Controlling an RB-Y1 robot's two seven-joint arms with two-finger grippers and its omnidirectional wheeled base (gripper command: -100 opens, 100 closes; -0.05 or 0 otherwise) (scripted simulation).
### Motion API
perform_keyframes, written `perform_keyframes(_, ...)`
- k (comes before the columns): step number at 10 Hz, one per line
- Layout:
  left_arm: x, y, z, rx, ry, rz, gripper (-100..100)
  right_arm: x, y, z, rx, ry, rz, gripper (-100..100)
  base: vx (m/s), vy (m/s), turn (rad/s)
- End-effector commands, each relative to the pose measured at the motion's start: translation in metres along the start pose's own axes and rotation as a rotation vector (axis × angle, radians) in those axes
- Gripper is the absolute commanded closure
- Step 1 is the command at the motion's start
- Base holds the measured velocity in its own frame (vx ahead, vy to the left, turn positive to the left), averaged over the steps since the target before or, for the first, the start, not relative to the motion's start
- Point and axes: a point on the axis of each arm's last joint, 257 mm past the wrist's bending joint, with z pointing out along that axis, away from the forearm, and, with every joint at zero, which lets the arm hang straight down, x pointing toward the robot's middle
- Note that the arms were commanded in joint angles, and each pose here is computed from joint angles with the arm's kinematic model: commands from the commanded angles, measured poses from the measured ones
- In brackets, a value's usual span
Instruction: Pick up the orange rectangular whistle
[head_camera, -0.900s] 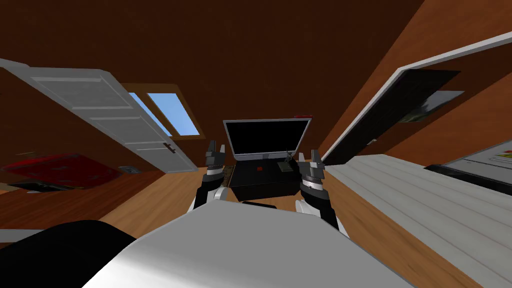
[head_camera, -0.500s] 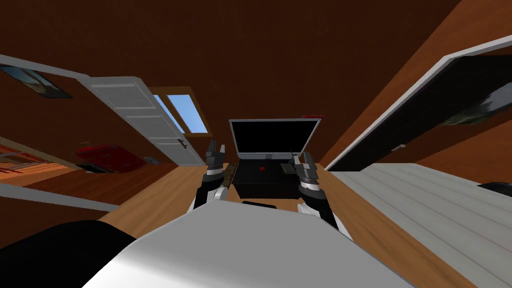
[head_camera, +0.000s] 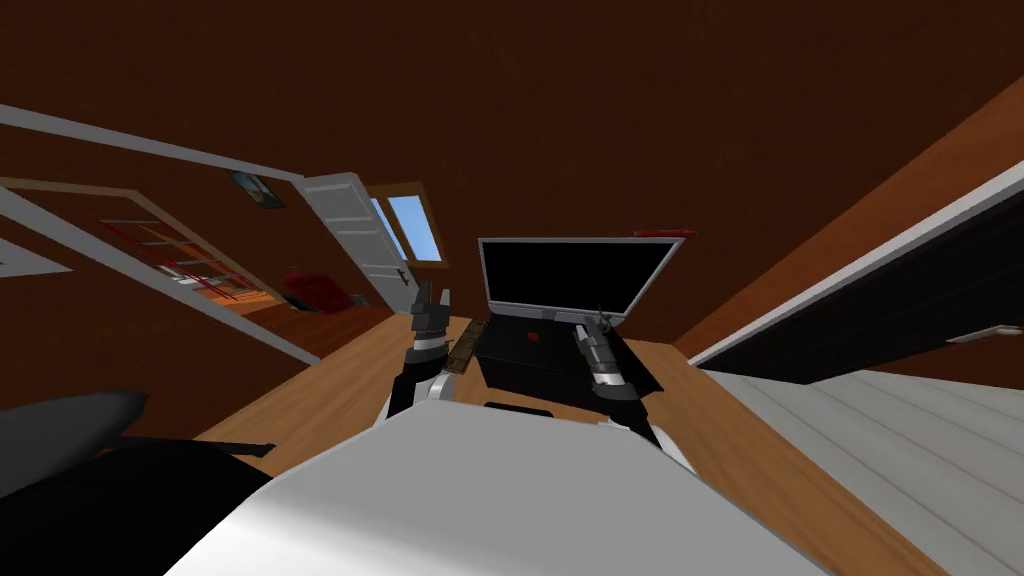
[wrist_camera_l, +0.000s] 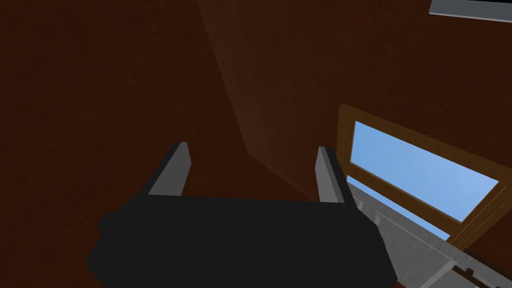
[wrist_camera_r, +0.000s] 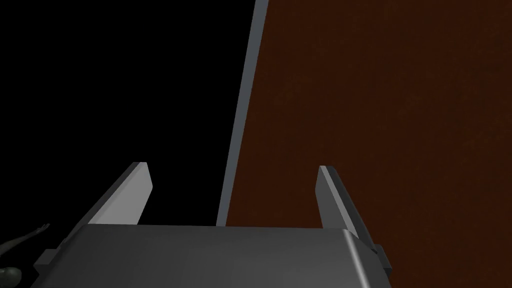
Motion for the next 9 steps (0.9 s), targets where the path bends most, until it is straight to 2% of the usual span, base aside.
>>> perform_keyframes(1,0.000,0.000,0.000,0.000,0.000,0.000,0,0.004,-0.026,-0.008,0.064,0.042,-0.031,-100,-0.039,-0.044,0.306)
perform_keyframes(2,0.000,0.000,0.000,0.000,0.000,0.000,0,0.011,-0.048,-0.017,0.121,0.079,-0.058,-100,-0.060,-0.064,0.396)
perform_keyframes(3,0.000,0.000,0.000,0.000,0.000,0.000,0,0.011,-0.048,-0.017,0.121,0.079,-0.058,-100,-0.048,-0.057,0.214)
perform_keyframes(5,0.000,0.000,0.000,0.000,0.000,0.000,0,0.023,-0.092,-0.041,0.238,0.155,-0.116,-100,-0.051,-0.052,0.408)
perform_keyframes(6,0.000,0.000,0.000,0.000,0.000,0.000,0,0.023,-0.093,-0.041,0.241,0.156,-0.116,-100,-0.047,-0.040,0.283)
perform_keyframes(8,0.000,0.000,0.000,0.000,0.000,0.000,0,0.032,-0.137,-0.072,0.360,0.235,-0.181,-100,-0.056,-0.033,0.402)
perform_keyframes(9,0.000,0.000,0.000,0.000,0.000,0.000,0,0.032,-0.140,-0.074,0.368,0.236,-0.181,-100,-0.046,-0.036,0.305)
